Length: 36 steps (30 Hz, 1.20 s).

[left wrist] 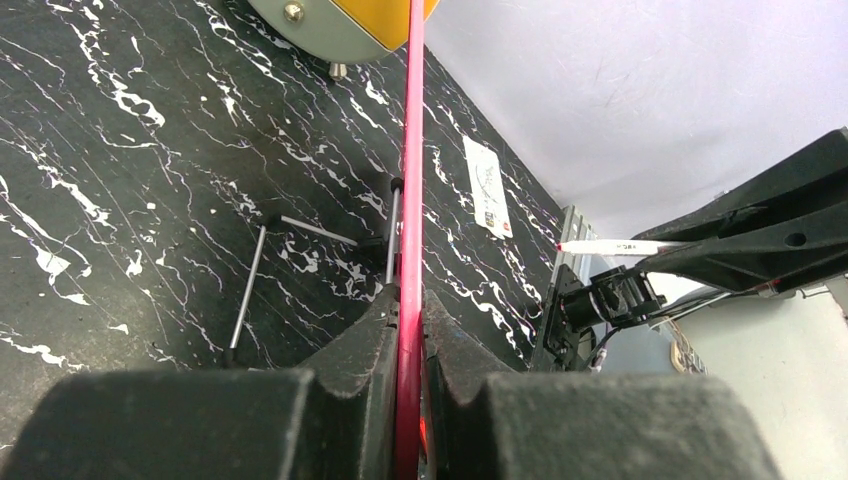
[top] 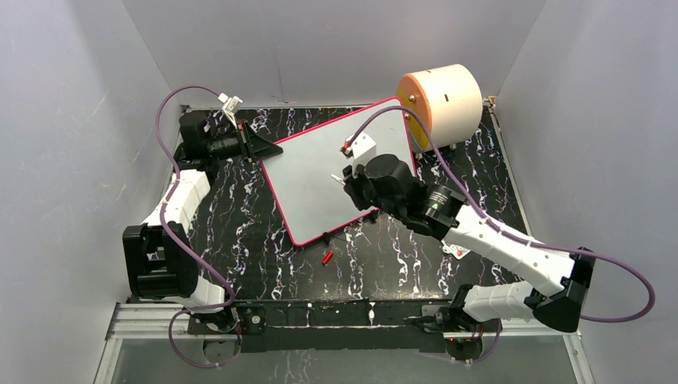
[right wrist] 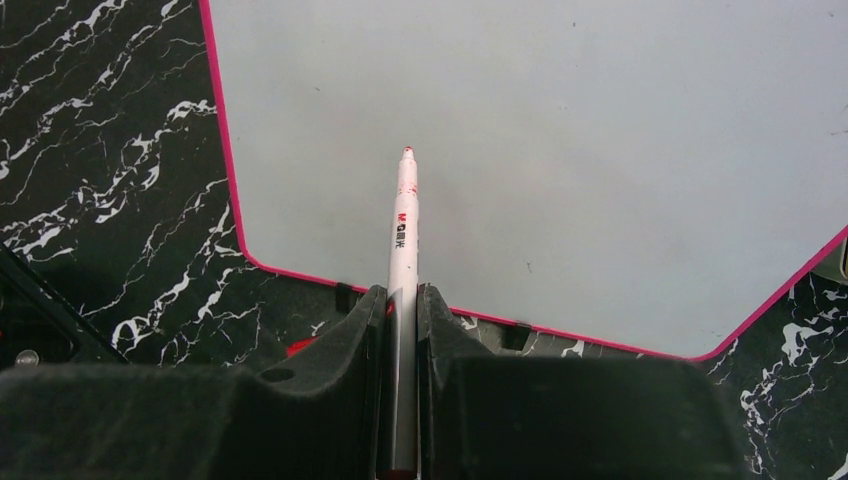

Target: Write a sentence on the whiteboard

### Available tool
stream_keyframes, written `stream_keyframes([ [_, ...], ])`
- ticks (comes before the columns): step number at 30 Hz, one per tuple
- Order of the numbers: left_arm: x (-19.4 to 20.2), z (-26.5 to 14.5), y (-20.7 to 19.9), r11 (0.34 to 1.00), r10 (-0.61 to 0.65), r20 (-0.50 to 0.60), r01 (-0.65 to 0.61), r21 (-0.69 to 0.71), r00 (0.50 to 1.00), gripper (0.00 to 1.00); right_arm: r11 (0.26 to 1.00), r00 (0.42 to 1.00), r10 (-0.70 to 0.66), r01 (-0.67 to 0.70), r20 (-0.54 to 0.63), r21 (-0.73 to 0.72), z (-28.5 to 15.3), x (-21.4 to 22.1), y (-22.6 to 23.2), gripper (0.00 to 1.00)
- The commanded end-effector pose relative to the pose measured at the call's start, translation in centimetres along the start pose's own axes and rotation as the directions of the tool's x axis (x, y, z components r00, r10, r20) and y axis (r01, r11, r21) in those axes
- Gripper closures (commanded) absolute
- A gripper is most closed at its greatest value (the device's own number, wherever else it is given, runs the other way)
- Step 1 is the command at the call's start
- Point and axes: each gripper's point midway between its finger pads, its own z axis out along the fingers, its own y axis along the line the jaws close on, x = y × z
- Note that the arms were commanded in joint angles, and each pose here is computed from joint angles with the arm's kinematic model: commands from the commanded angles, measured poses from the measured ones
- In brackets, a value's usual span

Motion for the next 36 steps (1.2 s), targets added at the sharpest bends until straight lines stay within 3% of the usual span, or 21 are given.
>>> stream_keyframes([
  [1,1.1,-0.1,-1.0,0.999,-0.029,-0.033,0.03,0.031,0.999,1.0,0.998,1.0,-0.001,0.001,0.0,0.06,-0.3,-2.1,0.2,1.0],
  [36,1.6,-0.1,0.0,0.999,-0.03,-0.036,0.03,-0.013,0.999,1.0,0.991,0.993,-0.106,0.111,-0.06,0.08,4.2,-4.5,5.6,1.0],
])
